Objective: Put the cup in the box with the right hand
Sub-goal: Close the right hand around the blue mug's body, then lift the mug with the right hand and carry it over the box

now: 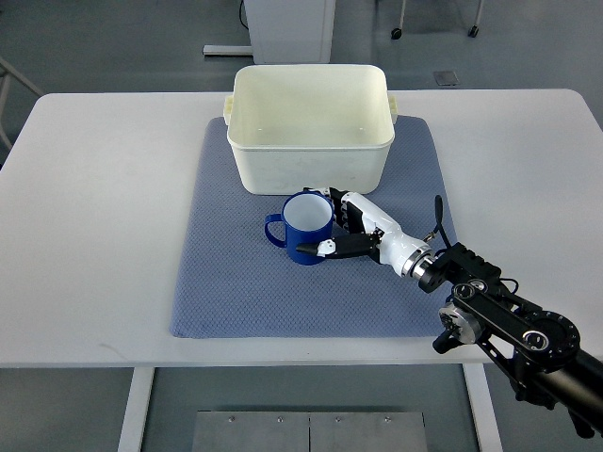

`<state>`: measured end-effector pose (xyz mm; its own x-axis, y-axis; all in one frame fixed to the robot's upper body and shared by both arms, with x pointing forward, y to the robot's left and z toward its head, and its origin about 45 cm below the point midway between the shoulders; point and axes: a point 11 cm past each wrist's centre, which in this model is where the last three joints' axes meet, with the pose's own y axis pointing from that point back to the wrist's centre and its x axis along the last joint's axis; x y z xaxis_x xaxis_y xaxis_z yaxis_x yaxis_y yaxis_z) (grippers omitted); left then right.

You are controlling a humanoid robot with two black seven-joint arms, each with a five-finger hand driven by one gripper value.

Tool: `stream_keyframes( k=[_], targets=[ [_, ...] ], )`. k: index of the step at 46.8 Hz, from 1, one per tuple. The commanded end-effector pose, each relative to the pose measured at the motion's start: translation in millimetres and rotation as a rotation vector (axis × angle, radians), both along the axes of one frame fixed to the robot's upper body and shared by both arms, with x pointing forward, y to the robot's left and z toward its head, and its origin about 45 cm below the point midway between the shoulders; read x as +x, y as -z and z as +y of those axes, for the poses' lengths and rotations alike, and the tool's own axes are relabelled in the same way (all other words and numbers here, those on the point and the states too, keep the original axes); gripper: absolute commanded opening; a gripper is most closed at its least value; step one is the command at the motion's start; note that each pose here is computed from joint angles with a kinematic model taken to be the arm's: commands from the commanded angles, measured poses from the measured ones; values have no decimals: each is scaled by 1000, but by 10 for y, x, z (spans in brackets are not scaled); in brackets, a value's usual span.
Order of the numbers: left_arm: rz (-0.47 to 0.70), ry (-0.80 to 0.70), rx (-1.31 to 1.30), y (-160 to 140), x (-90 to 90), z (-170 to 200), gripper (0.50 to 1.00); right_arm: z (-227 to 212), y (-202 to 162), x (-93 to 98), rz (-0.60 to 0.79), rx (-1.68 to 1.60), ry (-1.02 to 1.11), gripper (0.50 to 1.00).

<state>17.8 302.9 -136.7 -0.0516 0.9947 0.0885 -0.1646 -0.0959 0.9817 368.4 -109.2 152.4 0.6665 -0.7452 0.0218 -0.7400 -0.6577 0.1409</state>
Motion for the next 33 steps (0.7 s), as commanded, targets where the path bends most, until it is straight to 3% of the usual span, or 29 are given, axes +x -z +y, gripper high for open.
stream_keyframes(
  k=[1, 4, 6, 8, 33],
  targets=[
    [-1, -1, 0, 0, 5, 0, 1000, -4, 2, 0, 0, -1, 0, 864],
    [0, 1, 0, 0, 3, 0, 1000, 0, 3, -4, 0, -1, -3, 791],
    [-1, -1, 0, 0, 5, 0, 1000, 5, 7, -10, 0, -1, -5, 672],
    [-1, 1, -1, 0, 4, -5, 1000, 10, 19, -22, 0, -3, -10, 500],
    [-1, -1, -2, 0, 5, -5, 1000, -145, -269, 22, -92, 47, -14, 500]
  ],
)
